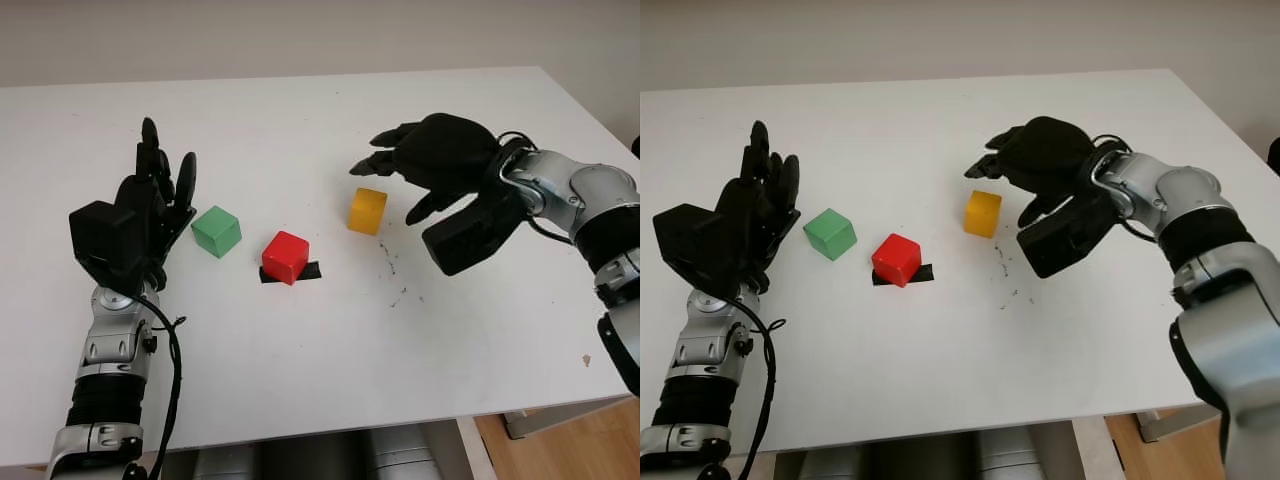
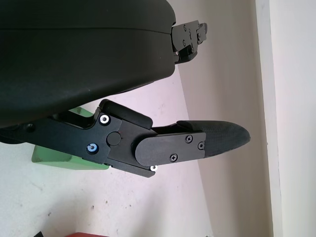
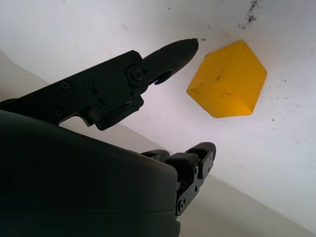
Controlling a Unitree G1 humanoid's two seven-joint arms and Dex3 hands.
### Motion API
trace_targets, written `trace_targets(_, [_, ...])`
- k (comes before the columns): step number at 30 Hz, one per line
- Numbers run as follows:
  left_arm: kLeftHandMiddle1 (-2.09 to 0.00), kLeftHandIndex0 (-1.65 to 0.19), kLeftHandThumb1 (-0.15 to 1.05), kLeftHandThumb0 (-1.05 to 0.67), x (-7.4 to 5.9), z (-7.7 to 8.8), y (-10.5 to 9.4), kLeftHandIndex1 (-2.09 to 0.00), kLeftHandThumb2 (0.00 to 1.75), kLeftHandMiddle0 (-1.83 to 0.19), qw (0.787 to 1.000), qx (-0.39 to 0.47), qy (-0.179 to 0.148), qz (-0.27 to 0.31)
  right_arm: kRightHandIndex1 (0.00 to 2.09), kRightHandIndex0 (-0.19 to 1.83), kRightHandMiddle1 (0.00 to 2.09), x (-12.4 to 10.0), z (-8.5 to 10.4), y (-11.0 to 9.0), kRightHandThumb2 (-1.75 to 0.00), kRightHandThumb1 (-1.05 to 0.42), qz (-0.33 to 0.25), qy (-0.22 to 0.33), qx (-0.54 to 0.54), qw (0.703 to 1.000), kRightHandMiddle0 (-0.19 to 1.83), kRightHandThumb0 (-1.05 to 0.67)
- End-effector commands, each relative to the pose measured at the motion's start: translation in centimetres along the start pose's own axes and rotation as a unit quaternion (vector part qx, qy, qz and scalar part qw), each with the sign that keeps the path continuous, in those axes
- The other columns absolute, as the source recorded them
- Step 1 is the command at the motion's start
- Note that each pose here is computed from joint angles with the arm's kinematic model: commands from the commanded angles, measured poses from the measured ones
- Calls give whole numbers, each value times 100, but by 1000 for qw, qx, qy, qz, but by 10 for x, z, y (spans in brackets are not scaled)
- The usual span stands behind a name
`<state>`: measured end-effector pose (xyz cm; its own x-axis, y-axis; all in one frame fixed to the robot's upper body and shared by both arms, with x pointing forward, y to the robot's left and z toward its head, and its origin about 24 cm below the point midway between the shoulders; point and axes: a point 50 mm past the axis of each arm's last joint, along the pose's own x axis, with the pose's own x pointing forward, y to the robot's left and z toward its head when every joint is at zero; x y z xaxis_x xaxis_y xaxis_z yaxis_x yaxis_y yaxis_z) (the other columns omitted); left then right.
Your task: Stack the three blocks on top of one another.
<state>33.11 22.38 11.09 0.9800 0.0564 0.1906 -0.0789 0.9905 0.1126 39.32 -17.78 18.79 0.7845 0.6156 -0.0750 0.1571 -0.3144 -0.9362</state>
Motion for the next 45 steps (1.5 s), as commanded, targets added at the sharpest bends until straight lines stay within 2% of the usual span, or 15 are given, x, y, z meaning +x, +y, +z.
trace_targets(1, [0,19,105,-74,3,5,3,0,52,19,1000,9,-11,1,5,27,10,5,1,-9,-5,-82,-19,-8,-12,1000,39,-45])
trace_targets(15, [0,19,105,-75,1,4,4,0,50,19,1000,6,-9,1,8,34,11,11,12,4,-5,-81,-50,-36,-47,997,47,-41])
trace_targets(36, [0,19,105,-77,-4,3,6,0,48,19,1000,3,-6,3,9,42,16,13,20,18,-7,-86,-32,-42,-45,998,66,-32])
trace_targets(43, [0,19,105,-77,-6,2,6,0,49,19,1000,2,-5,3,8,44,16,15,23,20,-6,-87,-30,-38,-33,998,70,-35])
trace_targets(45, [0,19,105,-77,-6,2,6,0,49,19,1000,2,-6,2,8,45,22,15,23,21,-6,-89,-34,-37,-35,998,79,-35])
